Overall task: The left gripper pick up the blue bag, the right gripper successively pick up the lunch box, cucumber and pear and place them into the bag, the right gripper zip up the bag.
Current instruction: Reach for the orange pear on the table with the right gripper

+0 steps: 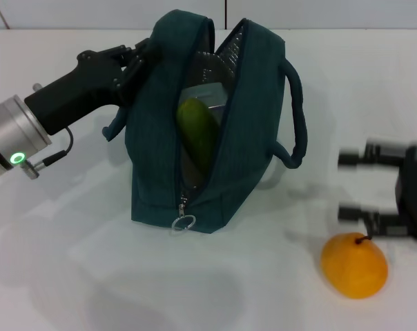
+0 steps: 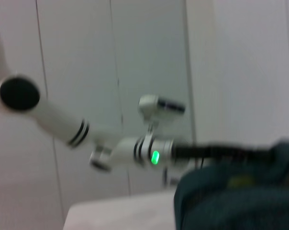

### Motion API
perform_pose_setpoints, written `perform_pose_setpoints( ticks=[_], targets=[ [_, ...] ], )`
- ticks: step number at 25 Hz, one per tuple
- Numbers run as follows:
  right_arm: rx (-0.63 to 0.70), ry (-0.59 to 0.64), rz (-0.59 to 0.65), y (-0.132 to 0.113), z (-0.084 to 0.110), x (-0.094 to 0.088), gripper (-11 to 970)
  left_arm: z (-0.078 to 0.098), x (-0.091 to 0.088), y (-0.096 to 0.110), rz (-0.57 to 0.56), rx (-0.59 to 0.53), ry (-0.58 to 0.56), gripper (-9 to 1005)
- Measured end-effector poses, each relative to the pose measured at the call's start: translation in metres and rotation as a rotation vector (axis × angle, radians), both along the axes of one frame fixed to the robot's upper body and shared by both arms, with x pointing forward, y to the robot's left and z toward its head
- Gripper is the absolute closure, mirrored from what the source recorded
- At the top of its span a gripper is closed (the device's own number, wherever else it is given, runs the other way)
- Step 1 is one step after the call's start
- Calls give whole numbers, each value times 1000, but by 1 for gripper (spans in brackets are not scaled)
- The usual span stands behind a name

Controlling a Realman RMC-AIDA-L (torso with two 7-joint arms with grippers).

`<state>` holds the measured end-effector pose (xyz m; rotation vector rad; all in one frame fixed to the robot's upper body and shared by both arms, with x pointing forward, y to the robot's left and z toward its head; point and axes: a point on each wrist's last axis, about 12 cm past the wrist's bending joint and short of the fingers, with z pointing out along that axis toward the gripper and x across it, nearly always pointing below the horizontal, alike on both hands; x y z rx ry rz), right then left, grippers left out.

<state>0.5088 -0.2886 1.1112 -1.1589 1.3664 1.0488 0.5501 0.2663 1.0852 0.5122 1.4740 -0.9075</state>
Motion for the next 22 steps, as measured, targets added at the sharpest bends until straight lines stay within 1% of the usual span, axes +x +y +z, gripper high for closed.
perform_pose_setpoints(
  ticks=[2,6,12,17,19,22],
  targets=[
    [-43,33,3,-3,-10,-6,192,0,0,0,-1,2,-3,927],
    [-74,68,6,-6,-22,-15,241,1,1,-2,-9,6,-4,928],
    [-74,71,-7,-11,-32,-25,250,-1,0,-2,-12,10,-1,928],
    [-70,75,-68,-20,-42,-32,258,-1,0,-3,-16,13,-1,928],
    [-57,73,-98,-23,-46,-34,454,-1,0,-3,-17,14,-1,928],
    [-57,66,-126,-25,-51,-36,546,-1,0,-4,-21,17,-1,927]
  ],
)
